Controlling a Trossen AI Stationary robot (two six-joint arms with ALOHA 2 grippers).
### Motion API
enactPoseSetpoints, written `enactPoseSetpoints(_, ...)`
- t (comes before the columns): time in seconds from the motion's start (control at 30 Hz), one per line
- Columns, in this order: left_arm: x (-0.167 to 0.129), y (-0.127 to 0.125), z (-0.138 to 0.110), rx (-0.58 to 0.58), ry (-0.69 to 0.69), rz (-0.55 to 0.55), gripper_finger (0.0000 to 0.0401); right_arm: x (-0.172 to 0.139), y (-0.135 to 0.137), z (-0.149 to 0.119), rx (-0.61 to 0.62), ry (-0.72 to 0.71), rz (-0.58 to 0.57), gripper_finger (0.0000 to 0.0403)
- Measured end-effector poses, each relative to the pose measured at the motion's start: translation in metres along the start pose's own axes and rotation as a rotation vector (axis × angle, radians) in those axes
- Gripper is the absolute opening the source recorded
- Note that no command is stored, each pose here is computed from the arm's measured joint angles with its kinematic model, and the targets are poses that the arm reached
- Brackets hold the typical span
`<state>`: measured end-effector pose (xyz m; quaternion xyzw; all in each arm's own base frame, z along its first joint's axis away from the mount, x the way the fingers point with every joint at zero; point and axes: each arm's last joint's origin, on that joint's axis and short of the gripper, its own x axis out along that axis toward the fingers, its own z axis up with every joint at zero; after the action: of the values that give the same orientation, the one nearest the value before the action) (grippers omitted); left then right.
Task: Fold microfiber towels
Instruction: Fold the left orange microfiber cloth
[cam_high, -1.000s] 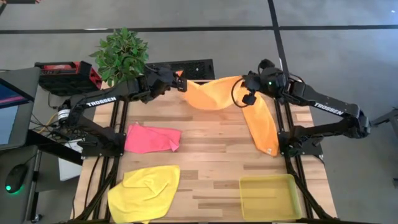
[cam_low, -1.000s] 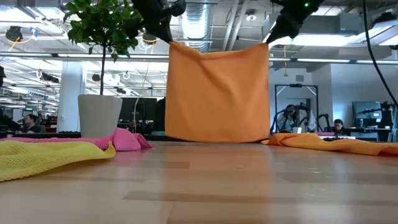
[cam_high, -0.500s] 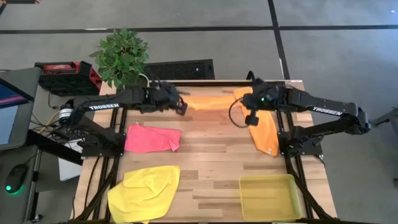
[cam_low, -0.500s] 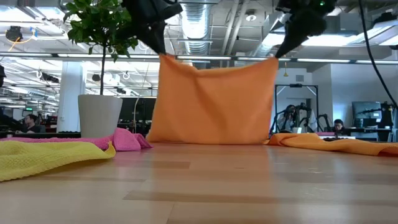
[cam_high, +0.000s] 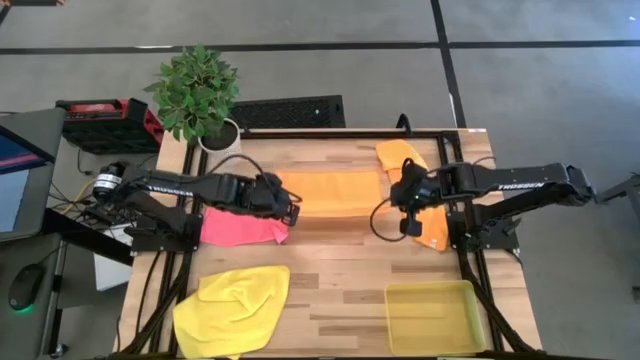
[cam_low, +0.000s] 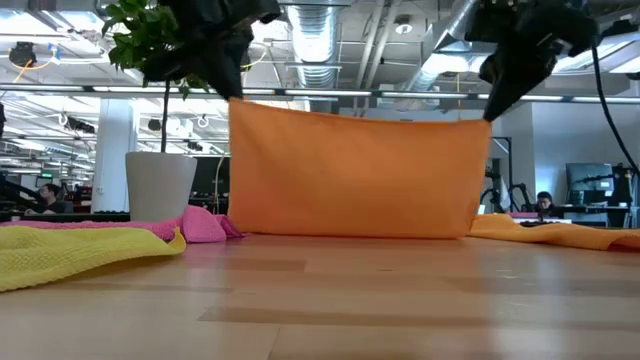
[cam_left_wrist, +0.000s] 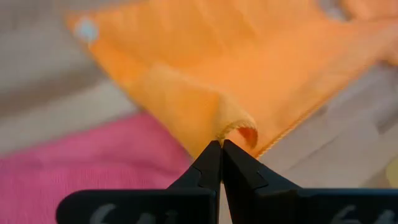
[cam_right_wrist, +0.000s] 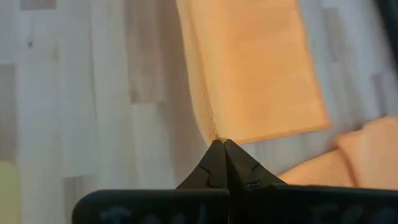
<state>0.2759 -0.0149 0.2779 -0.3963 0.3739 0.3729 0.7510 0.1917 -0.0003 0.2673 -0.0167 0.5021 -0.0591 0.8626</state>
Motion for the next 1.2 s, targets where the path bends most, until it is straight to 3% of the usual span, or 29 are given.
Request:
enactPoseSetpoints(0.23, 0.009, 0.005, -0.037, -0.128, 0.066, 0.02, 0.0, 0.014, 0.013, -0.006, 0.019, -0.032, 0.033, 0.0002)
enactPoseSetpoints(0.47, 0.019, 0.014, -0.049, -0.183, 0.066, 0.067, 0.0, 0.037, 0.008, -0.008, 0.065, -0.059, 0.01, 0.0001)
enactPoseSetpoints(0.8, 0.037, 0.032, -0.037, -0.234, -0.071, 0.15, 0.0, 0.075, -0.012, -0.003, 0.069, 0.067, -0.122, 0.0001)
enactPoseSetpoints(1.2, 0.063, 0.056, -0.009, -0.241, -0.196, 0.199, 0.0, 0.104, -0.04, 0.0, 0.117, 0.104, -0.265, 0.0001)
